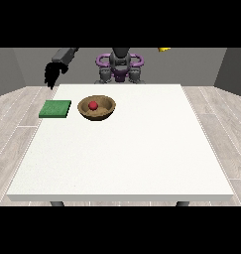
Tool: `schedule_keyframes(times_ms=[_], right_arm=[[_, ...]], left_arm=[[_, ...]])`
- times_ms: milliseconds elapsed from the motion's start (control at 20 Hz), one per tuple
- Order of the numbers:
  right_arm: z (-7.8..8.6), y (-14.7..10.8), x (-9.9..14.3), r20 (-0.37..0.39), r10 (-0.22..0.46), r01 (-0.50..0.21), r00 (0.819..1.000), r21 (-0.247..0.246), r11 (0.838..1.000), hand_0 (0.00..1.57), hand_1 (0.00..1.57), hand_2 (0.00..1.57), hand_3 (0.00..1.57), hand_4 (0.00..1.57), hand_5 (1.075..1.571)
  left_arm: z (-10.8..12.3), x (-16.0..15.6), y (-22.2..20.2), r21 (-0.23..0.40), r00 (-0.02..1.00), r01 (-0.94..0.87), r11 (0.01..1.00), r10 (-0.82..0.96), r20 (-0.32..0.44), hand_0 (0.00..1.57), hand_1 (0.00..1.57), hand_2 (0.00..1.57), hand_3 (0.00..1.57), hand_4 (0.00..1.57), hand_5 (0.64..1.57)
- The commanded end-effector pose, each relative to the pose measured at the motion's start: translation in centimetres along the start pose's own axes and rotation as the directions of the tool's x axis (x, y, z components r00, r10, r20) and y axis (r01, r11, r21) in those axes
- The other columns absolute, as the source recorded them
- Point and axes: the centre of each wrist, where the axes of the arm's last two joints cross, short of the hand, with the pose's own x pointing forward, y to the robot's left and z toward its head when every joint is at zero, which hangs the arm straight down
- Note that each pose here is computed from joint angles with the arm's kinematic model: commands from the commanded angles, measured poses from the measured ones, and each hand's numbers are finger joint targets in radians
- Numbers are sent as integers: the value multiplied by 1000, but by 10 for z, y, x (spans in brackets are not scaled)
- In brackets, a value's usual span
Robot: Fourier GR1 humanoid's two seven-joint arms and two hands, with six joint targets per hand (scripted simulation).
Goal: Pick the cup and pour the ball into the bowl, then pick the bowl and place it on the pad
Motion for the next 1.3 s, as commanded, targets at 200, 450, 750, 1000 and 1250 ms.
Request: schedule_keyframes(times_ms=[200, 450, 750, 1000, 1250], right_arm=[[4, 32, -34, 52, -66, 70, 996, -63, 996, 0, 0, 0, 0, 741, 1567], [12, 28, -66, 32, -93, 95, 995, -55, 994, 0, 0, 0, 0, 722, 1566], [-18, 60, -60, 54, -108, 108, 993, 6, 994, 0, 0, 0, 0, 582, 1558], [-14, 46, -75, 31, -122, 123, 992, -24, 992, 0, 0, 0, 0, 529, 1553], [-26, 43, -70, 118, -127, 131, 985, -31, 991, 0, 0, 0, 0, 476, 1548]], left_arm=[[-6, -9, 114, -100, 941, -314, 944, 323, 101, 0, 0, 0, 0, 1053, 1561], [3, -16, 163, -153, 939, -322, 934, 336, 78, 0, 0, 0, 0, 1039, 1558], [16, -17, 199, -73, 946, -301, 951, 307, 107, 0, 0, 0, 0, 1001, 1542], [30, -17, 217, -81, 942, -307, 948, 315, 118, 0, 0, 0, 0, 1014, 1532], [36, 4, 223, -104, 931, -296, 950, 311, 192, 0, 0, 0, 0, 1017, 1536]])
